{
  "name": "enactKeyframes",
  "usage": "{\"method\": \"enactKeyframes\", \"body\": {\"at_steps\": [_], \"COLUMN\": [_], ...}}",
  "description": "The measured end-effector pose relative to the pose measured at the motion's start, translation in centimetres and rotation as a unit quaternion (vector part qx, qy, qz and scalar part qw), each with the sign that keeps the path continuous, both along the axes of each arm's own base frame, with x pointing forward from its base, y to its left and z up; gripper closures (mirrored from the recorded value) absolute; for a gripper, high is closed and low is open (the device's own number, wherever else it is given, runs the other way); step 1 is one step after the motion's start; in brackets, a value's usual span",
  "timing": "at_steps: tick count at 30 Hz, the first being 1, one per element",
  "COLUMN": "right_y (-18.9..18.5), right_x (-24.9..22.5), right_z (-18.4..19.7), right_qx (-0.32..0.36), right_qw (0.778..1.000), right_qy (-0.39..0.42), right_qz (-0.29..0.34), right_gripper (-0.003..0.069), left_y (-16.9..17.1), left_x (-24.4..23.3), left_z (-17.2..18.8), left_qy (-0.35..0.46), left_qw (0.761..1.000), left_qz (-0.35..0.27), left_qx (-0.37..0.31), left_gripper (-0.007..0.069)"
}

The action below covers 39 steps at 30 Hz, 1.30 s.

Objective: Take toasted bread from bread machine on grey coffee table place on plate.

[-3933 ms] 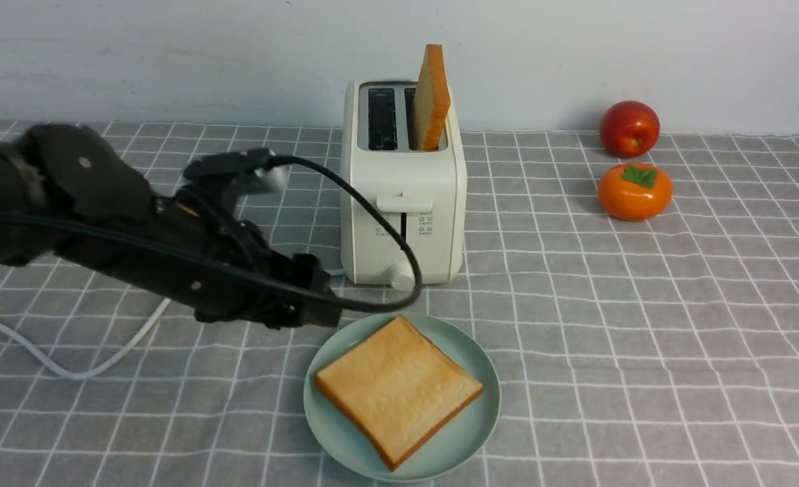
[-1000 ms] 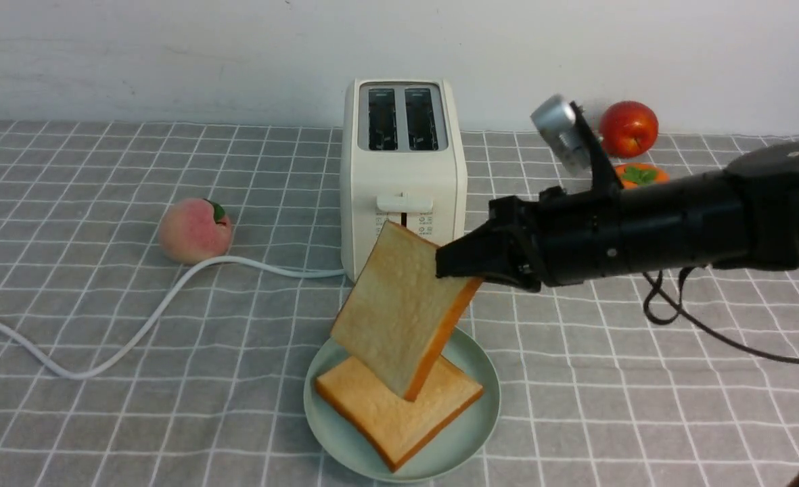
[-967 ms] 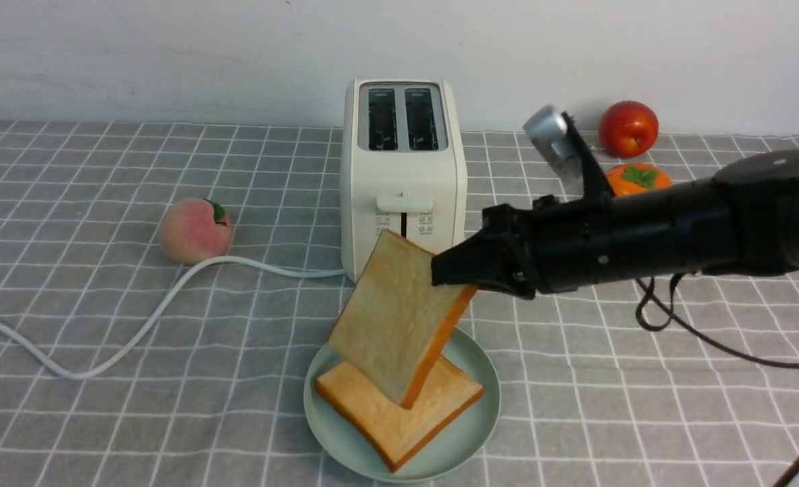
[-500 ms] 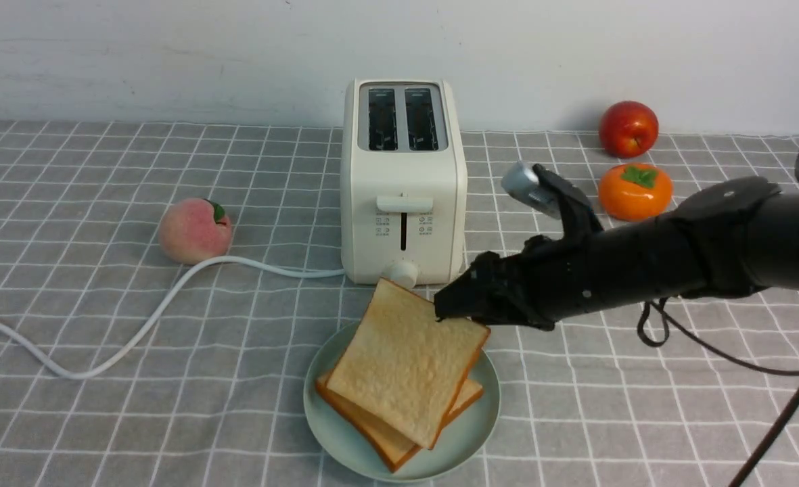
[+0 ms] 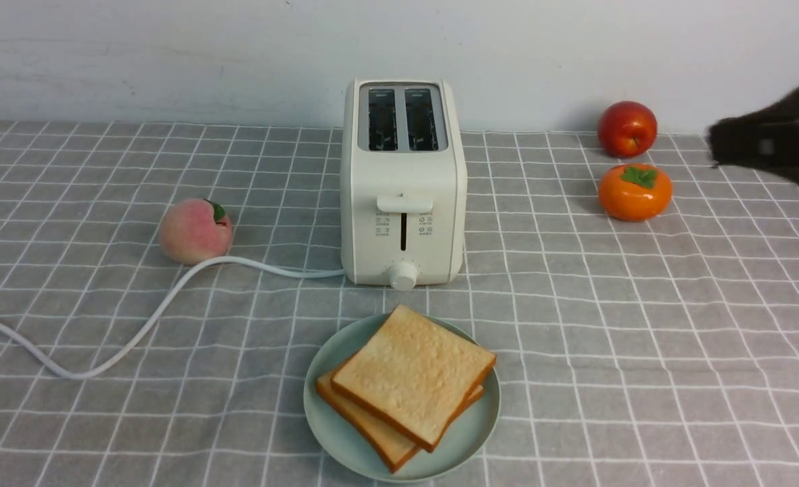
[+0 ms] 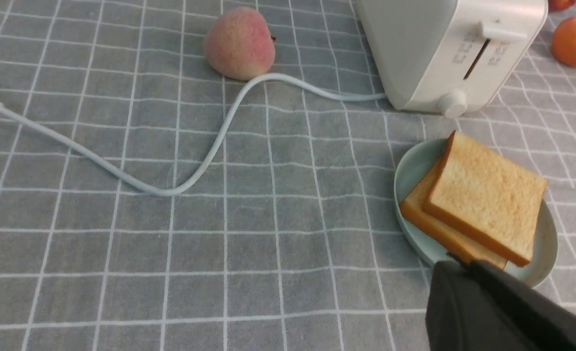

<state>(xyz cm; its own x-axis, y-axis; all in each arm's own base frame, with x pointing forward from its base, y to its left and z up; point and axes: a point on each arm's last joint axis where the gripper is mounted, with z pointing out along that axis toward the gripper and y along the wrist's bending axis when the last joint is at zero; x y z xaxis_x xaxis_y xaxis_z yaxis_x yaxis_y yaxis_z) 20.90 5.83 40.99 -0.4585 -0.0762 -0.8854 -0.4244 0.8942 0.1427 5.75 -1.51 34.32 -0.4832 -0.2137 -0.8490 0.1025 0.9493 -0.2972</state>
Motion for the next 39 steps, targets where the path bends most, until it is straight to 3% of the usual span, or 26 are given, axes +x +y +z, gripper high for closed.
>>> {"method": "enactKeyframes", "body": {"at_steps": [4, 5, 8, 11, 16, 21, 39], "right_y": [-3.0, -3.1, -5.2, -6.0, -6.2, -6.3, -6.3], "right_x": [-6.1, -6.6, -9.9, -11.8, -13.5, -14.2, -13.8], "right_z": [-0.8, -0.8, -4.9, -7.6, -10.6, -12.1, -15.5], "right_qx": [-0.029, -0.029, -0.043, -0.046, -0.013, 0.030, -0.027], "right_qw": [0.992, 0.991, 0.973, 0.961, 0.948, 0.943, 0.950], "right_qy": [-0.027, -0.034, -0.080, -0.136, -0.204, -0.219, -0.196], "right_qz": [-0.118, -0.124, -0.211, -0.238, -0.243, -0.250, -0.242], "right_gripper": [0.0664, 0.0663, 0.0661, 0.0659, 0.0655, 0.0655, 0.0636], "left_y": [-0.1, -0.1, -0.1, -0.2, -0.2, -0.2, -0.1], "left_x": [0.3, 0.3, 0.5, 0.5, 0.6, 0.6, 0.6], "left_z": [0.7, 0.7, 1.2, 1.5, 1.8, 1.9, 1.3], "left_qy": [-0.038, -0.040, -0.066, -0.079, -0.096, -0.102, -0.104], "left_qw": [0.999, 0.999, 0.997, 0.996, 0.994, 0.994, 0.994], "left_qz": [0.005, 0.005, 0.005, 0.005, 0.005, 0.005, 0.007], "left_qx": [-0.022, -0.023, -0.032, -0.037, -0.042, -0.043, -0.039], "left_gripper": [0.0639, 0.0639, 0.0639, 0.0639, 0.0639, 0.0639, 0.0636]}}
